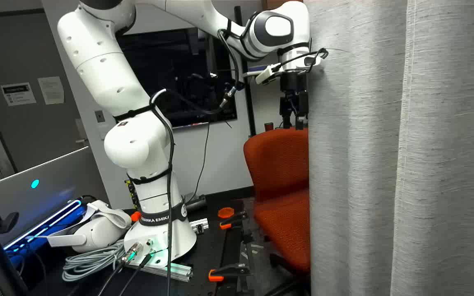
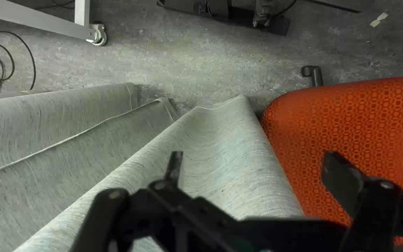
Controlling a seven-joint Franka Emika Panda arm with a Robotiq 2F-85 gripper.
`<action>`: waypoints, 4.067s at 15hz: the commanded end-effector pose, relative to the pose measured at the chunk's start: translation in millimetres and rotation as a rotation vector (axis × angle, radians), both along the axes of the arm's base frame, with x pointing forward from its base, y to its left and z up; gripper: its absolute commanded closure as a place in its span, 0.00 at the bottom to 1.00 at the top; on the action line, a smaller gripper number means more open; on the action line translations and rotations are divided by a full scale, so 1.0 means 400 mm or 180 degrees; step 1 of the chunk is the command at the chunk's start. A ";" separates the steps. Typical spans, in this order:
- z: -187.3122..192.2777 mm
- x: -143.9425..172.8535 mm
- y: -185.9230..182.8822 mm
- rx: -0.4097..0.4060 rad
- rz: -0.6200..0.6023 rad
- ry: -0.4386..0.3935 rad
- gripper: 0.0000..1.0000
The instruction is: Slide the curtain to the right
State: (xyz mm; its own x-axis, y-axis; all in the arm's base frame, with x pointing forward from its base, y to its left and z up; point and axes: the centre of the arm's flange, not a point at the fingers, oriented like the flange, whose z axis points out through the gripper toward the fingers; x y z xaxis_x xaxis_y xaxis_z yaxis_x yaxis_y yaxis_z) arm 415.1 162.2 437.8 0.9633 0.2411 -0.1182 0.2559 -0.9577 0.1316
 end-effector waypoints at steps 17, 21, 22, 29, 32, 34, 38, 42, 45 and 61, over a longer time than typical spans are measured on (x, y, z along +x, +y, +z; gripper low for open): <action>-0.001 0.000 0.000 -0.0001 0.0001 0.0003 0.00; 0.008 0.006 -0.004 0.0003 0.0035 -0.0081 0.00; 0.016 0.009 -0.007 0.0006 0.0024 -0.0153 0.00; 0.098 0.016 -0.007 0.0280 0.0162 -0.0849 0.00; 0.156 0.001 0.008 0.0451 0.0364 -0.1262 0.00; 0.195 -0.014 0.019 0.0546 0.0492 -0.1564 0.00; 0.277 -0.050 0.039 0.0676 0.0671 -0.2214 0.00; 0.391 -0.087 0.036 0.0780 0.0753 -0.2899 0.00; 0.463 -0.090 0.043 0.0850 0.0858 -0.3364 0.00; 0.542 -0.049 0.012 0.0727 0.0736 -0.4098 0.00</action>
